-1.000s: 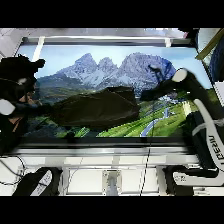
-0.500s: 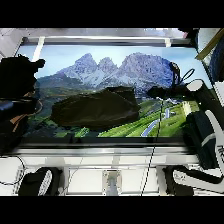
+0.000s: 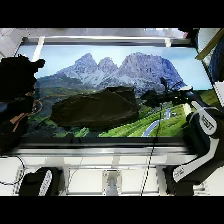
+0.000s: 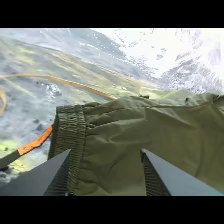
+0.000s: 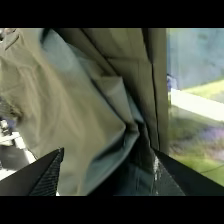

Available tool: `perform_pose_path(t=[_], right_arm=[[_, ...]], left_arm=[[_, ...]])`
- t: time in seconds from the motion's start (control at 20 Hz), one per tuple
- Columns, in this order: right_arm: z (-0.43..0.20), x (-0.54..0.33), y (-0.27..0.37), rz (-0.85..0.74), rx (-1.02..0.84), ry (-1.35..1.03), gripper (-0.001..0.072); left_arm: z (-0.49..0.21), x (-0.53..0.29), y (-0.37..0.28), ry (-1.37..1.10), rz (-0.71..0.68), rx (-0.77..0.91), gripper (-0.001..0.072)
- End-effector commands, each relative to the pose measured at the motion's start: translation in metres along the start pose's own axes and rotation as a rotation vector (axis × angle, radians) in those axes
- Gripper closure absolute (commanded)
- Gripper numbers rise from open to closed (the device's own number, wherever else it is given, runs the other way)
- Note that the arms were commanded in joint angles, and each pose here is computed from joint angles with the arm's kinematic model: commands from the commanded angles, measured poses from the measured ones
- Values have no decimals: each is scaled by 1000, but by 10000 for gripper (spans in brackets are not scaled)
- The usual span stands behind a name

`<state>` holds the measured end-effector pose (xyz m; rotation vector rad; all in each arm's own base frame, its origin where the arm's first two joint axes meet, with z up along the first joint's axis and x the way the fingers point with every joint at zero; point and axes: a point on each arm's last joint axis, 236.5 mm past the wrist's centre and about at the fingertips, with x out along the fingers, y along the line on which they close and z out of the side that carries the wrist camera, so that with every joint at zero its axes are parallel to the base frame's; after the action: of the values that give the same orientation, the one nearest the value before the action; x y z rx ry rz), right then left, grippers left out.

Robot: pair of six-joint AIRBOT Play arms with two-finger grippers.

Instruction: Fold the clothes and pants, and hang the long-sleeved shirts on hangers.

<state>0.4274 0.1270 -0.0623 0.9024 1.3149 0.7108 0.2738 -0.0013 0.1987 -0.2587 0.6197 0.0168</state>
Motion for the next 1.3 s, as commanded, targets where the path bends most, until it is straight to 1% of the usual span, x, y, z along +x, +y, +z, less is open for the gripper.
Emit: perform_pose_path(t=[0.0, 0.15, 0.4, 0.55, 0.85, 0.95, 1.1, 1.25], right_arm=[[17, 11, -11, 11, 33, -6, 83], [29, 12, -28, -95, 48, -39, 86], [23, 26, -23, -119, 51, -9, 91], [11, 41, -28, -174, 57, 35, 91], [-15, 68, -14, -167, 55, 136, 97], [-36, 72, -4, -137, 29, 223, 157], [-61, 69, 7, -99, 11, 331, 157], [-63, 77, 9, -107, -12, 335, 165]], left_arm=[[0, -1, -2, -2, -7, -49, 200], [0, -1, -5, -1, -20, -55, 200], [0, -1, -5, -1, -20, -55, 200], [0, -1, -5, -1, -20, -55, 200], [0, -1, -5, -1, -20, -55, 200], [0, -1, -5, 0, -20, -55, 200], [-3, -1, -5, 14, -19, -55, 200], [-4, -1, -5, 17, -19, -55, 201]])
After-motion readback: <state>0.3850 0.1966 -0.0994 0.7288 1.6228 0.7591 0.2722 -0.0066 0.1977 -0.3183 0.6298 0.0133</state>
